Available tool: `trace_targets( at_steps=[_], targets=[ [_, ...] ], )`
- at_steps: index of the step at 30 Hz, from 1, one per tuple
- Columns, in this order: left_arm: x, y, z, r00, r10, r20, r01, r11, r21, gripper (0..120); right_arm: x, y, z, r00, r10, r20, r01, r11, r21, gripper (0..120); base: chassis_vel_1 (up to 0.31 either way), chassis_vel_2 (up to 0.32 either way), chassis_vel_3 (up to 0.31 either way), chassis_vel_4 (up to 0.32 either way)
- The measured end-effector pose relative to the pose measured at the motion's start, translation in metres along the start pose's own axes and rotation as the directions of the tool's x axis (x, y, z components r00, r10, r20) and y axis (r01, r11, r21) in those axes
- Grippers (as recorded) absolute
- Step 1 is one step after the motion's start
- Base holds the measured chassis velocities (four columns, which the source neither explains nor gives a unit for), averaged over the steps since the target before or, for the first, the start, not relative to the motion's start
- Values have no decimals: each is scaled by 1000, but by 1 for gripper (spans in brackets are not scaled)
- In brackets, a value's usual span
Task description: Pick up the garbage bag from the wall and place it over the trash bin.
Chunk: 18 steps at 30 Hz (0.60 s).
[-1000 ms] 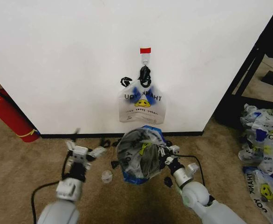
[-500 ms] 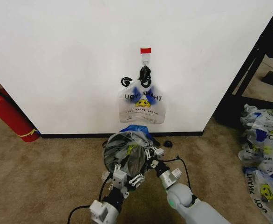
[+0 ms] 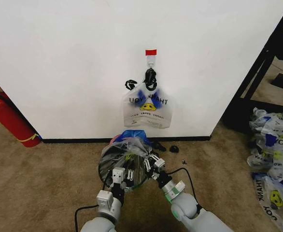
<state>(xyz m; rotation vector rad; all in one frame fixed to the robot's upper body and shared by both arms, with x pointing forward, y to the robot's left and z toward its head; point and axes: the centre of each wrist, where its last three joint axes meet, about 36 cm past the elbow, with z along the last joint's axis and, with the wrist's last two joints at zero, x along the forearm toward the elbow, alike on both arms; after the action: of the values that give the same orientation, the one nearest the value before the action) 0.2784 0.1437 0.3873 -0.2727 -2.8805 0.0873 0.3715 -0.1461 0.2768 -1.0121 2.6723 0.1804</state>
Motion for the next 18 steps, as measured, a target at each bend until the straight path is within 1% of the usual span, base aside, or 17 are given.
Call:
trace_targets(
  at_steps=[3,5,6,8,13,18],
  targets=[
    [-9,3,7,998,-67,-10,67,996,-54,0,6,6,-3,1000,-26,11,26,1000,1,1,0,0,0,0],
    [-12,7,14,994,-109,-7,107,985,-133,0,10,8,-4,999,-40,13,40,999,7,1,0,0,0,0],
    [-12,7,14,994,-109,-7,107,985,-133,0,10,8,-4,999,-40,13,40,999,7,1,0,0,0,0],
    [-14,10,18,991,-136,-3,133,974,-185,0,12,9,-4,999,-47,16,47,999,7,1,0,0,0,0],
    [-23,17,27,981,-196,5,189,941,-280,0,17,20,-7,996,-83,21,83,997,-6,1,0,0,0,0],
    [-32,19,35,977,-215,-9,202,931,-303,0,24,30,-11,995,-100,25,100,995,-21,1,0,0,0,0]
  ],
)
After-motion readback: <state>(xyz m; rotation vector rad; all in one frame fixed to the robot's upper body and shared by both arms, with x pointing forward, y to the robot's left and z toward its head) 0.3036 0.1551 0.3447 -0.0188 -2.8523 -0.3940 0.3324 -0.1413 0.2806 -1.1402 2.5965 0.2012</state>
